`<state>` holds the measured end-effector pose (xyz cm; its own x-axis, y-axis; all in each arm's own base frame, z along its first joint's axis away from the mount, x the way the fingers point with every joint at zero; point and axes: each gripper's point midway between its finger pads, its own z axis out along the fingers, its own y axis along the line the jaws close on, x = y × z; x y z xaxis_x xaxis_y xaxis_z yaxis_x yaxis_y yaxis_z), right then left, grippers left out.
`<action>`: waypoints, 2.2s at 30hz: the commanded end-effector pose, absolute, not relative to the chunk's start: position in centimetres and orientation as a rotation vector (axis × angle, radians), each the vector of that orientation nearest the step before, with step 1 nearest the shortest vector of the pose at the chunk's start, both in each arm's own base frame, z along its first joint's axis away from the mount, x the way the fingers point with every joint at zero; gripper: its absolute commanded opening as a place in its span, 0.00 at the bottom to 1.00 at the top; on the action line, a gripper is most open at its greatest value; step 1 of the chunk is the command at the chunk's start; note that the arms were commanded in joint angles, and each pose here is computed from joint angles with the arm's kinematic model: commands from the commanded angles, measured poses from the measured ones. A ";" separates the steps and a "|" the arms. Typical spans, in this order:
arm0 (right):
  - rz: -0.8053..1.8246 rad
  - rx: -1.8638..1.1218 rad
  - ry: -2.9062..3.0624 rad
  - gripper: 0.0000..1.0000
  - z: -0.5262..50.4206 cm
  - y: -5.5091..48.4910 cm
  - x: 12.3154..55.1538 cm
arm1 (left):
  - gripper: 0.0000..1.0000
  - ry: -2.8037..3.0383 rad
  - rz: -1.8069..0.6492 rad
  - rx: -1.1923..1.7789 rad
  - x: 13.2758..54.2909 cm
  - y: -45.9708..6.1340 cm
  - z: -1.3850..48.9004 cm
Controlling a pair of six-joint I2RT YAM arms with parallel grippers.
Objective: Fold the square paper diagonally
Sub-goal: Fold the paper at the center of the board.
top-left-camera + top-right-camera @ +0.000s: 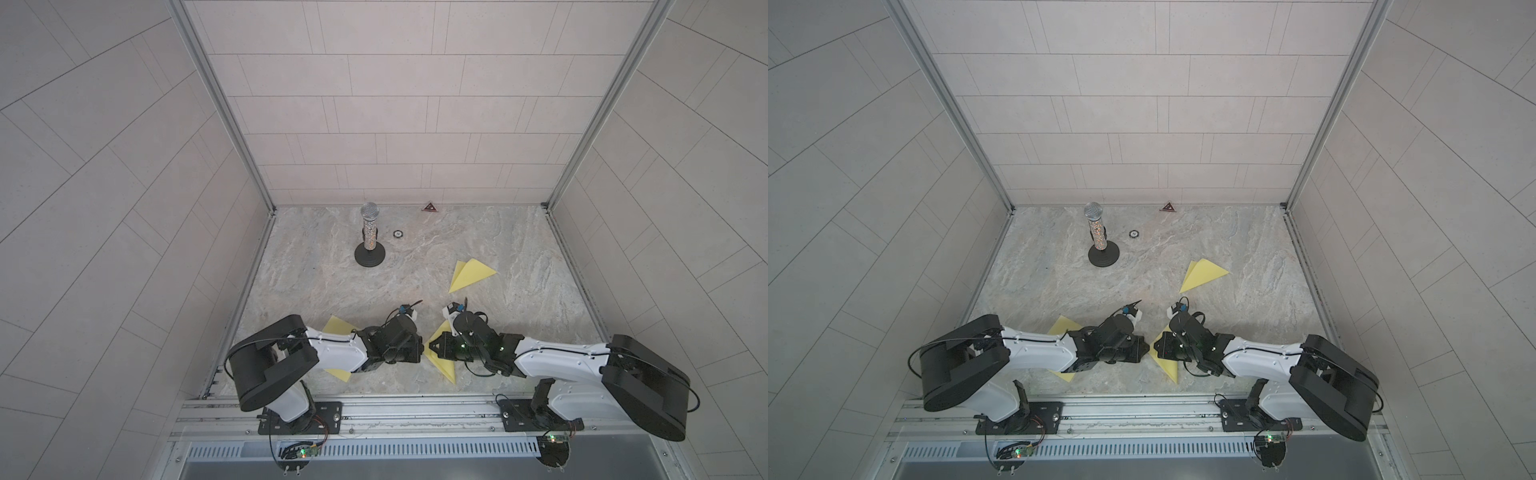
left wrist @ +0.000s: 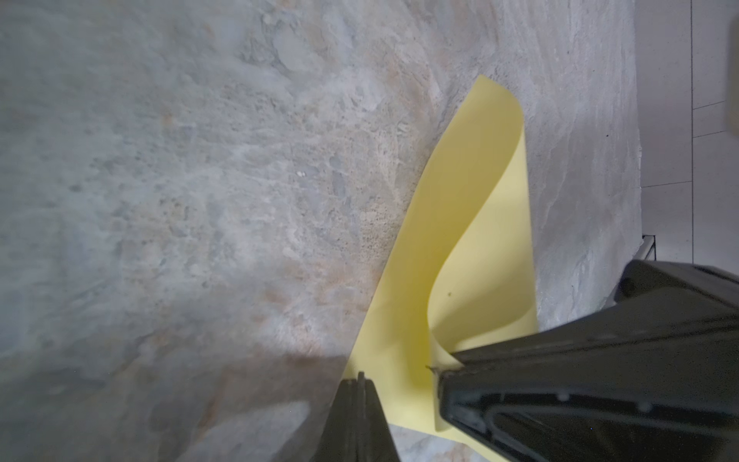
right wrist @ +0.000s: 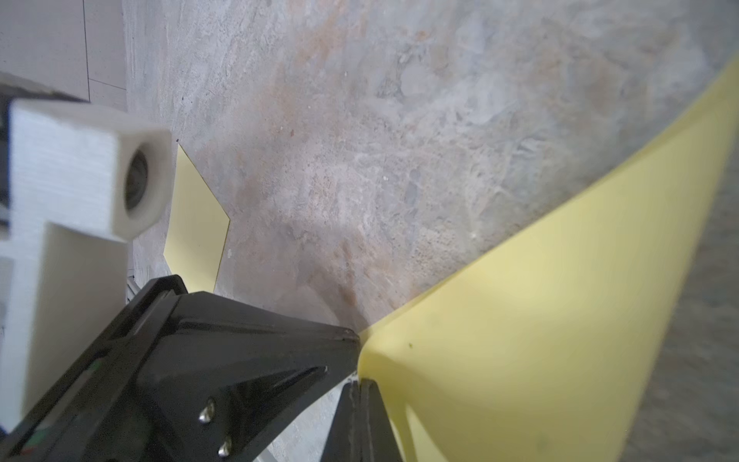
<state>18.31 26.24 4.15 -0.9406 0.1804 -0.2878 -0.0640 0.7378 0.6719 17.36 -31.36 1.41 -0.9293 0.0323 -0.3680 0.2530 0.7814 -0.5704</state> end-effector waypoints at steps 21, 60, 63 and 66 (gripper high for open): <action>1.011 0.061 2.617 0.00 2.2 27.2 18.9 | 0.00 2.789 -0.684 0.199 15.7 -27.5 -3.1; 0.802 0.059 2.775 0.26 -3.0 23.6 16.4 | 0.00 2.714 -0.647 0.092 16.2 -25.2 -0.5; 0.805 0.062 2.778 0.28 -3.1 23.7 16.3 | 0.00 2.701 -0.648 0.073 16.3 -24.8 0.0; 0.798 0.072 2.784 0.27 -3.3 23.6 16.2 | 0.00 2.683 -0.671 0.056 16.3 -24.8 0.6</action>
<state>19.23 28.00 2.34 -0.9309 0.1508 -0.3327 -0.1292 0.7161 0.6860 16.87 -26.58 1.53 -0.9238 -0.0480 -0.3797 0.1597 0.8532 -0.4965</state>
